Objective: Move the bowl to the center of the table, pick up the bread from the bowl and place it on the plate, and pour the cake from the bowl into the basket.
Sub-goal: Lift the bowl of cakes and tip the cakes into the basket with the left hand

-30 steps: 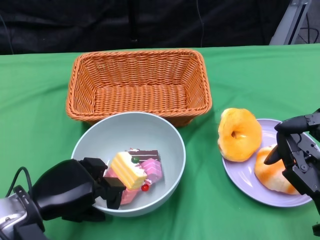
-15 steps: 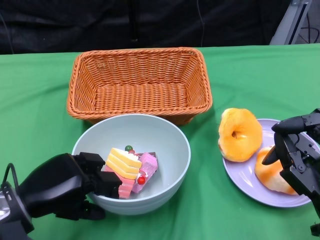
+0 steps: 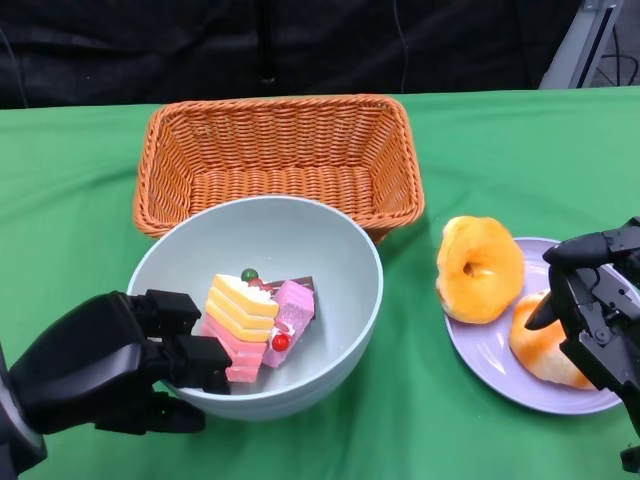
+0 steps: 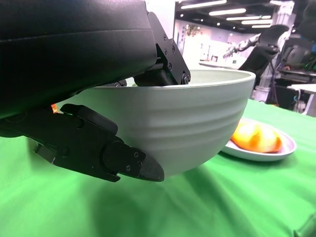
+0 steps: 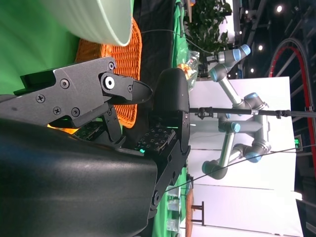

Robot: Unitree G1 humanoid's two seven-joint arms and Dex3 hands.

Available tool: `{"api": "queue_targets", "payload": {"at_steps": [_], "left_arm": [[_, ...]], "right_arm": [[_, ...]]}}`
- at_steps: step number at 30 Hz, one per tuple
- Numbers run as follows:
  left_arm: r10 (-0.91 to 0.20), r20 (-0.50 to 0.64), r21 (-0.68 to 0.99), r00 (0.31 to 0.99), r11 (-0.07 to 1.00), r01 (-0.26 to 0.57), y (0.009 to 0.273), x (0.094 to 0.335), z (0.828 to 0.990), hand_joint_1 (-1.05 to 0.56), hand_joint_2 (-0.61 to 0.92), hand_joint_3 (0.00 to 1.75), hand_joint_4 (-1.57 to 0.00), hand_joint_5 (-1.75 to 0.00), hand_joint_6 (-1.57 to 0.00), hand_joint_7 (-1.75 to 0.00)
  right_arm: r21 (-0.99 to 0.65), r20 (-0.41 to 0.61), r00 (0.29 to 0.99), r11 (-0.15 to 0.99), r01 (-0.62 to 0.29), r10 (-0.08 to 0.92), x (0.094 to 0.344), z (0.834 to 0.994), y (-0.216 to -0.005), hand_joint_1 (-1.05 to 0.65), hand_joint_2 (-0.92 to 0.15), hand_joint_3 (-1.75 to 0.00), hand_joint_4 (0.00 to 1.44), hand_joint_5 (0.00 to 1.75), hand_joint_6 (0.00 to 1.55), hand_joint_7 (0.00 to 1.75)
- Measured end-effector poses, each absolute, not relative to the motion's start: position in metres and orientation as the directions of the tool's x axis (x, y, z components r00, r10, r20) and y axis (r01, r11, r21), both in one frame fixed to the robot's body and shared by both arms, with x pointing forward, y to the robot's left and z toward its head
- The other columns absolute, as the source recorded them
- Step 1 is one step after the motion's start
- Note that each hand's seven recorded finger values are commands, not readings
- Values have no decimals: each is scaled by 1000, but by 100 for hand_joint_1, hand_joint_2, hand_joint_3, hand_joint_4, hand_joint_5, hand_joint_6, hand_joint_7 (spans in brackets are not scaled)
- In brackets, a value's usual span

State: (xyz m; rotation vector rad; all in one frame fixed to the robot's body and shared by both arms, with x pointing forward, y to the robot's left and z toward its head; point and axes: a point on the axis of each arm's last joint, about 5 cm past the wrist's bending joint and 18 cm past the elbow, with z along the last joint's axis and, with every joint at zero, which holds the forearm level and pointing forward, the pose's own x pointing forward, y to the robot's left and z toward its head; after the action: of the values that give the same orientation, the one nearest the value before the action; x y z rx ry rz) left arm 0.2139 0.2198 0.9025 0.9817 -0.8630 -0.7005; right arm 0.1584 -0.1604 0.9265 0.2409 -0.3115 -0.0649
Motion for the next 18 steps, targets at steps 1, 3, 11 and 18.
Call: {"api": "queue_targets", "payload": {"at_steps": [1,3,11,18], "left_arm": [[-820,304,906,484,406,119,220,214,904,-13,88,31,-84,-150,-98,-86],[-815,324,898,480,425,117,220,214,908,-13,84,38,-84,-151,-99,-85],[-779,386,851,494,507,133,213,221,915,-13,56,93,-80,-162,-87,-109],[-734,455,810,504,576,108,203,238,926,-13,52,105,-81,-165,-89,-109]], "right_arm": [[242,294,950,970,27,-100,158,926,-160,-6,-85,-61,72,162,71,119],[236,295,950,971,27,-99,159,926,-160,-6,-85,-62,72,162,71,119],[211,283,958,977,-9,-53,156,924,-151,-5,-87,-57,69,159,70,115],[191,274,962,981,-42,-12,154,920,-146,-8,-88,-51,72,160,69,118]]}}
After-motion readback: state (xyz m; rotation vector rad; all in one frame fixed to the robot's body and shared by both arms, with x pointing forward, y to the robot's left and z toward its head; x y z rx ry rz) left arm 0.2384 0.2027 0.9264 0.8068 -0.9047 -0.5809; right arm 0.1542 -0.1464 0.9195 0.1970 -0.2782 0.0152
